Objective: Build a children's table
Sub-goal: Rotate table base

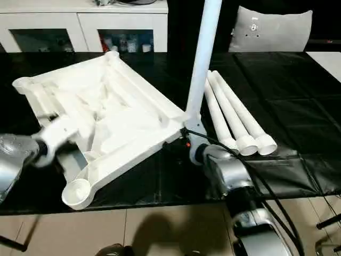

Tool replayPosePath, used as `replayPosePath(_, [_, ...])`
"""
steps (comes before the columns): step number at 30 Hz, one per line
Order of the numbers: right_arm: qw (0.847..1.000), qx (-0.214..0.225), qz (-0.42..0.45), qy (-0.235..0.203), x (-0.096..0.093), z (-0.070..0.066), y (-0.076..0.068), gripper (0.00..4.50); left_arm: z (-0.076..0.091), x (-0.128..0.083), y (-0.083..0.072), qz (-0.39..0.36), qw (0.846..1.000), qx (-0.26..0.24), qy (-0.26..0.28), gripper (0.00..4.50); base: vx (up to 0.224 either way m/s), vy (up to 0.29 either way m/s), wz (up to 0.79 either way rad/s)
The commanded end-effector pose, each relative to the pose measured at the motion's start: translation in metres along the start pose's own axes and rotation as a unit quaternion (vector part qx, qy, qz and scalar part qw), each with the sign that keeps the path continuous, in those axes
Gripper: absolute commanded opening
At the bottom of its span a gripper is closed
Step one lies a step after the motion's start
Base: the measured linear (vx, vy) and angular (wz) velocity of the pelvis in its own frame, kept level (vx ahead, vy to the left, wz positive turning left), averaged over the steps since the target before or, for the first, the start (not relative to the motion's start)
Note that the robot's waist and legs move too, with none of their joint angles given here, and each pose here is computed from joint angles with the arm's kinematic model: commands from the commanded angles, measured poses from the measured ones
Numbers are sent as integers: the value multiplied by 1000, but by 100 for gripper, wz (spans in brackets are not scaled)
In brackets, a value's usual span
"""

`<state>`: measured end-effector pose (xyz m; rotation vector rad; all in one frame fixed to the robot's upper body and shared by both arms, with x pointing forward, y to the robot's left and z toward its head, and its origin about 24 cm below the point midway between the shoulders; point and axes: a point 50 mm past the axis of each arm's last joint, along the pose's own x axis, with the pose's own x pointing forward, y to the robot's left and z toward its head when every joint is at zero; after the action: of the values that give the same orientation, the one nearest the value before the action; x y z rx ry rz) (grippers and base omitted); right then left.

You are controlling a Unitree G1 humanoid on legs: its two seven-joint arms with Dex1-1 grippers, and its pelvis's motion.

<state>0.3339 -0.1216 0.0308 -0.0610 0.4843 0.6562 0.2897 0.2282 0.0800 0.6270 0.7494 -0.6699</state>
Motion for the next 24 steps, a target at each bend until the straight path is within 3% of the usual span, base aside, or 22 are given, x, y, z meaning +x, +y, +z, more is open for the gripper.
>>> replayPosePath(1, [1000, -9, 2, -8, 6, 6, 3, 450, 14, 4, -22, -89, 995, 36, -39, 4, 0, 0, 0])
replayPosePath(3, [1000, -12, 2, -10, 8, 8, 3, 450, 21, 6, -39, -160, 983, 53, -74, 4, 0, 0, 0])
replayPosePath(6, [1000, -13, 4, -14, 9, 11, 3, 450, 27, 8, -46, -188, 977, 46, -88, 4, 0, 0, 0])
replayPosePath(11, [1000, -17, 7, -21, 12, 14, 1, 450, 51, 19, -61, -239, 959, 42, -144, 4, 0, 0, 0])
replayPosePath(21, [1000, -22, -3, -21, 11, 11, -4, 450, 80, 52, -70, -197, 961, 45, -190, 4, 0, 0, 0])
replayPosePath(24, [999, -21, -20, -31, 8, 13, -8, 450, 92, 63, -66, -140, 967, 27, -209, 4, 0, 0, 0])
